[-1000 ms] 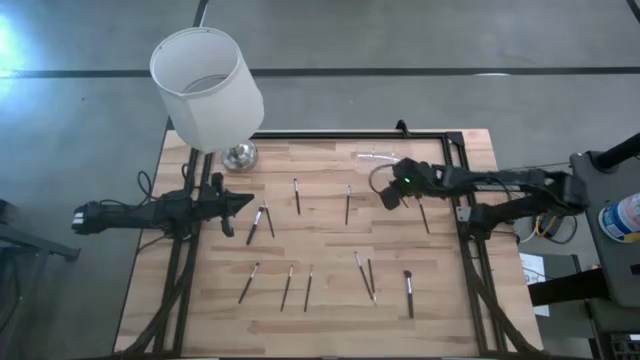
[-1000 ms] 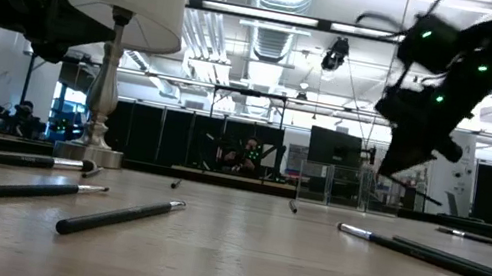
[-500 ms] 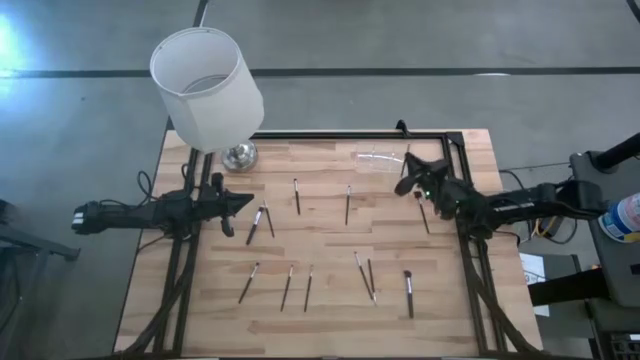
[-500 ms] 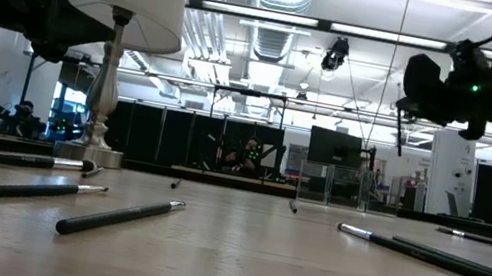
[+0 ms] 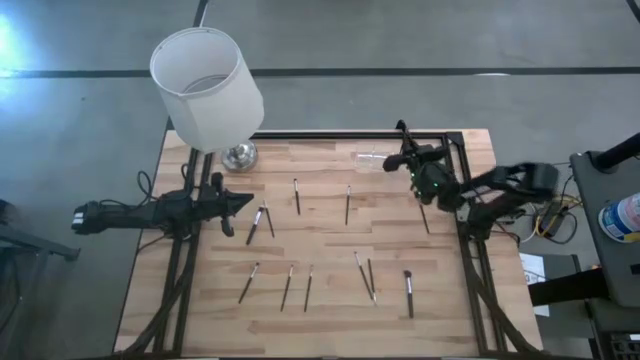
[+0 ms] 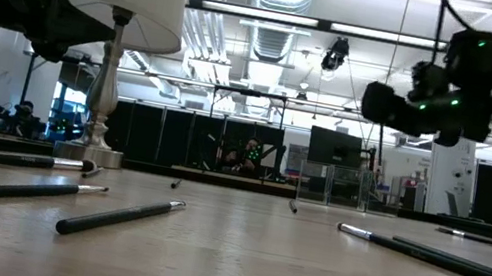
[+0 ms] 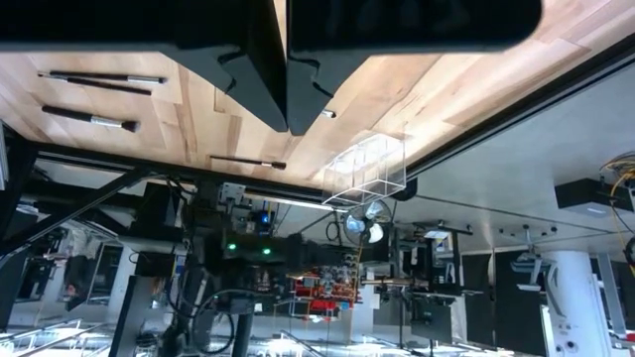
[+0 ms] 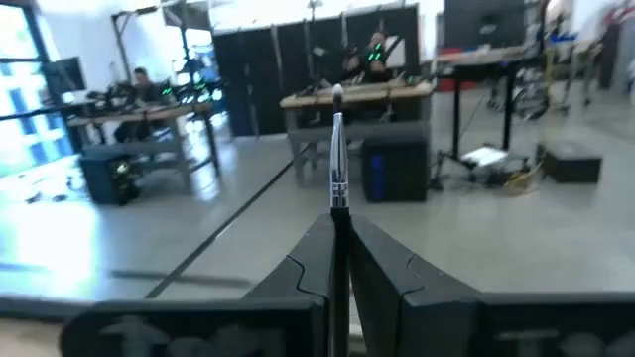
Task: Put items in baskets/containers
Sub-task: Put the foundation brush in the left compartment of the transparent organizer
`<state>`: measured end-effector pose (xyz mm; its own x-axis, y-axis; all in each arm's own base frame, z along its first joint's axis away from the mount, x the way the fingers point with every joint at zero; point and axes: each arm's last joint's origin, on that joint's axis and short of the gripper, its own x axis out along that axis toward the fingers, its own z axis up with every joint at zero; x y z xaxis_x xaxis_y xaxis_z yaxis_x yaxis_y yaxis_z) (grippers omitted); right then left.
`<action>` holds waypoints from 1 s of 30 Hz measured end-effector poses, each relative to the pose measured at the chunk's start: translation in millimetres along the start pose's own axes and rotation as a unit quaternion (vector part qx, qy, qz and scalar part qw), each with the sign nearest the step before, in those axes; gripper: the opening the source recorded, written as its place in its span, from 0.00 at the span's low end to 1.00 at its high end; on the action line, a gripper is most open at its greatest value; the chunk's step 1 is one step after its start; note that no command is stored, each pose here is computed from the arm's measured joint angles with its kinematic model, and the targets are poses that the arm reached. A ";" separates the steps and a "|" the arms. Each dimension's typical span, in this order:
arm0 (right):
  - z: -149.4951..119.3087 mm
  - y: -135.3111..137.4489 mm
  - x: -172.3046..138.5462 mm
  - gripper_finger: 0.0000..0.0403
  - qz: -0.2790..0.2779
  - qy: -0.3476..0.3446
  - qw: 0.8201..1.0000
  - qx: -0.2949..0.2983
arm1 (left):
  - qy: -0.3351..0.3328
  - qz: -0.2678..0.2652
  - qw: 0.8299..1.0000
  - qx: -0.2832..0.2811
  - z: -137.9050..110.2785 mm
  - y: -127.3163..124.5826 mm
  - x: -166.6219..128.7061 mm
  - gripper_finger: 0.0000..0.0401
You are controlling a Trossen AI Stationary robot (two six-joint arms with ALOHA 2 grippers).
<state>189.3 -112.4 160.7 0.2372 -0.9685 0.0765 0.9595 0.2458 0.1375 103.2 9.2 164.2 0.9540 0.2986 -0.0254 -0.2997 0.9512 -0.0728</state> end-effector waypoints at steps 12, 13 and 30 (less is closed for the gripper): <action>-37.9 7.5 30.9 0.05 -0.038 0.012 0.999 -0.018 | 0.000 0.000 1.000 0.000 -0.1 0.0 0.0 0.00; -38.5 6.4 30.1 0.05 -0.039 0.013 0.999 -0.019 | 0.000 0.000 1.000 0.000 -0.1 0.0 0.0 0.00; -57.1 -8.0 19.0 0.06 -0.063 0.071 0.995 0.010 | 0.000 0.000 1.000 -0.001 -0.1 0.0 0.0 0.00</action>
<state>194.8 -135.1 104.7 0.1353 -0.9873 -0.0833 0.9803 0.1211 0.1561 103.2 9.2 164.2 0.9539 0.2991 -0.0261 -0.3002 0.9510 -0.0745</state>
